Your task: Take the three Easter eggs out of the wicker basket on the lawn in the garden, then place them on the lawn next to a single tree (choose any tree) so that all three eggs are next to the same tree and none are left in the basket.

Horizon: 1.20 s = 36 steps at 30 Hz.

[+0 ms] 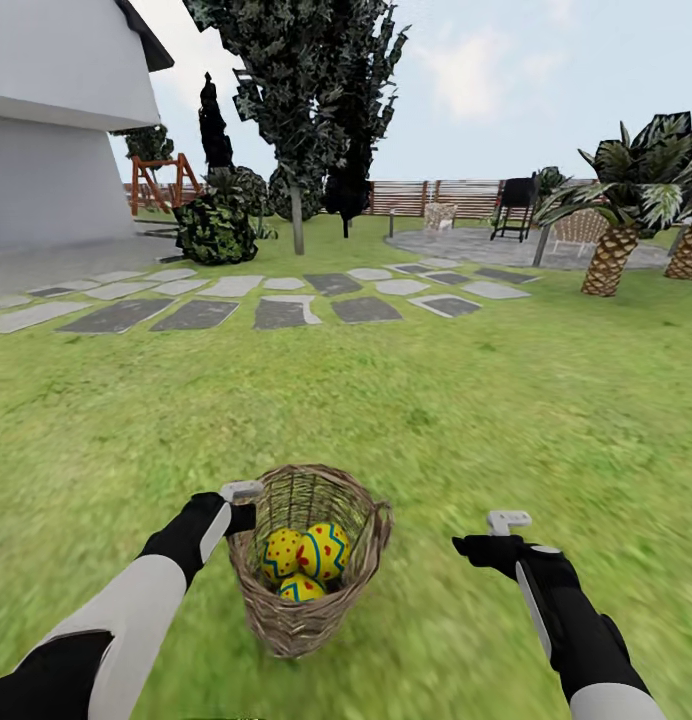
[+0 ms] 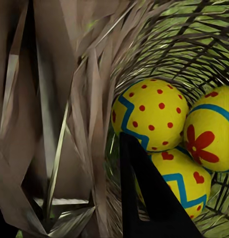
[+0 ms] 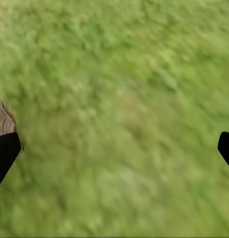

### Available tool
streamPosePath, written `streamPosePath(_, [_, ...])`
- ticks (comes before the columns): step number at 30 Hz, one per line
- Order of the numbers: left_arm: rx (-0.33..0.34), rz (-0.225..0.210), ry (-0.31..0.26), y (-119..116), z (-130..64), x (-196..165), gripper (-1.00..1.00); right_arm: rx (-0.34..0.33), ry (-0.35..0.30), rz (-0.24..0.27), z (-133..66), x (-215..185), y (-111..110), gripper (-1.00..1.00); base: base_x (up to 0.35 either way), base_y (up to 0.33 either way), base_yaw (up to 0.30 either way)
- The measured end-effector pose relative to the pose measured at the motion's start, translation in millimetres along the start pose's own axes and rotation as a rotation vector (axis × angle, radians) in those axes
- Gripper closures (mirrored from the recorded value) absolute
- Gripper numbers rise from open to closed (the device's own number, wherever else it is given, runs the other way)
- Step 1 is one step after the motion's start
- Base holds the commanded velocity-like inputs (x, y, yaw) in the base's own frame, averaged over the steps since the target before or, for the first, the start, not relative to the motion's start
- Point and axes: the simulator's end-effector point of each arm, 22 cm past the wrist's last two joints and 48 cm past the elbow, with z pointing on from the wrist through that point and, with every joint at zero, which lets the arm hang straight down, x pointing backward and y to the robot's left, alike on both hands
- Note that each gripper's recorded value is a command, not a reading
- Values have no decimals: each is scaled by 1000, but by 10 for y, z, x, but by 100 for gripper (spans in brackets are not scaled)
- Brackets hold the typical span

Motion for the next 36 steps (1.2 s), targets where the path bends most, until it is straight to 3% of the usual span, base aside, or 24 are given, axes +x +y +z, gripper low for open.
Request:
streamPosePath(15, [0,-3,2,-27,-235,-244,100,3,1,1,-184,-291,26,-100,0,0,291])
streamPosePath(20, [1,-4,2,-40,-314,-324,100,-1,9,6,-224,-332,33,-100,0,0,61])
streamPosePath(23, [-1,-3,4,-35,-359,-369,100,-26,78,-3,-66,118,128,-100,0,0,0])
streamPosePath(25, [-2,-1,4,-40,-391,-399,100,-46,86,-24,5,328,213,-100,0,0,0])
streamPosePath(27, [2,-4,4,-57,-422,-430,100,-67,209,-43,54,1037,289,-100,0,0,0])
streamPosePath(30, [6,-4,4,-90,-471,-473,100,-80,240,-118,26,1293,345,-100,0,0,0])
streamPosePath(33, [2,0,5,-81,-517,-519,100,-98,318,-112,-62,1644,393,-100,0,0,0])
streamPosePath(34, [3,-1,5,-86,-534,-537,100,-109,326,-113,-87,1729,434,-100,0,0,5])
streamPosePath(36, [9,-8,5,-106,-566,-566,100,-129,263,-124,-85,1664,514,-100,0,0,194])
